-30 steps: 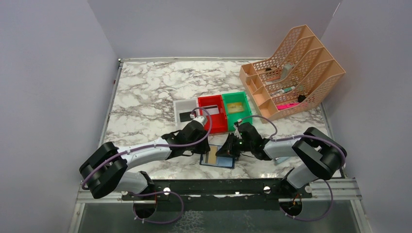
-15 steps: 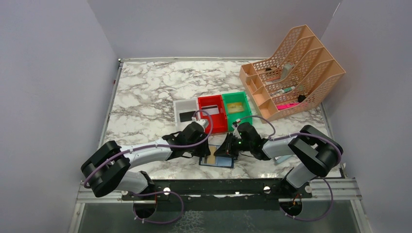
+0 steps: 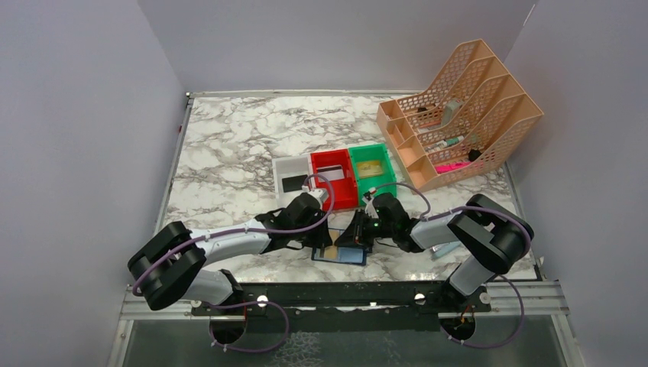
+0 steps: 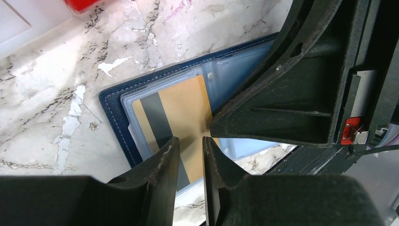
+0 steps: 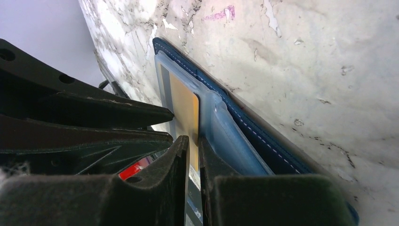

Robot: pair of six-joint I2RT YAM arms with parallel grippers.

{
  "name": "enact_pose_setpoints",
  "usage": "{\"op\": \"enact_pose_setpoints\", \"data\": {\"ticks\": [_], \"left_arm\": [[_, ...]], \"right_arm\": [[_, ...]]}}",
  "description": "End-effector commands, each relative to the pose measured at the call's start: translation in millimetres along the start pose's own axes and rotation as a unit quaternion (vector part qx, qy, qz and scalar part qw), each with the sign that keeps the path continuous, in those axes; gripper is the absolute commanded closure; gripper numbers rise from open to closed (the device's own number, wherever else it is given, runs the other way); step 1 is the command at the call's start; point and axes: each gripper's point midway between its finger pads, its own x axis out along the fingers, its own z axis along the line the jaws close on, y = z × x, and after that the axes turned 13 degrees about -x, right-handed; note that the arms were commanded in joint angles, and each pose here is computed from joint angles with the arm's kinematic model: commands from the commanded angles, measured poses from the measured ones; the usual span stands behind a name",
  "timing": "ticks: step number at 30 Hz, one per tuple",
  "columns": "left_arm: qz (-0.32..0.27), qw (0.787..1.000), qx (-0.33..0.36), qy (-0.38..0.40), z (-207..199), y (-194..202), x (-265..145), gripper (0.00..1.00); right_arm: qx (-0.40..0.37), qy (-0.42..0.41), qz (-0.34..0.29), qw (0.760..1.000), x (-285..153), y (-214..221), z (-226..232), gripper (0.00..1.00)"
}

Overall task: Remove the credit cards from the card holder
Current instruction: Remove the credit card from the card holder.

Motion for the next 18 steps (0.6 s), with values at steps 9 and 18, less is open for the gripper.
{"op": "enact_pose_setpoints", "data": {"ticks": [9,18], "left_arm": [[-0.022,0.998,0.004,-0.051,17,-6,-10,0.65],[-0.032,0.998,0.006,-0.059,17,-12,-10,0.61]], "right_arm": [[0.013,0.034,-0.003,0.999,1,-1,-13,0.83],[0.012,0.031,-0.001,0.999,1,0,-12,0.83]]}}
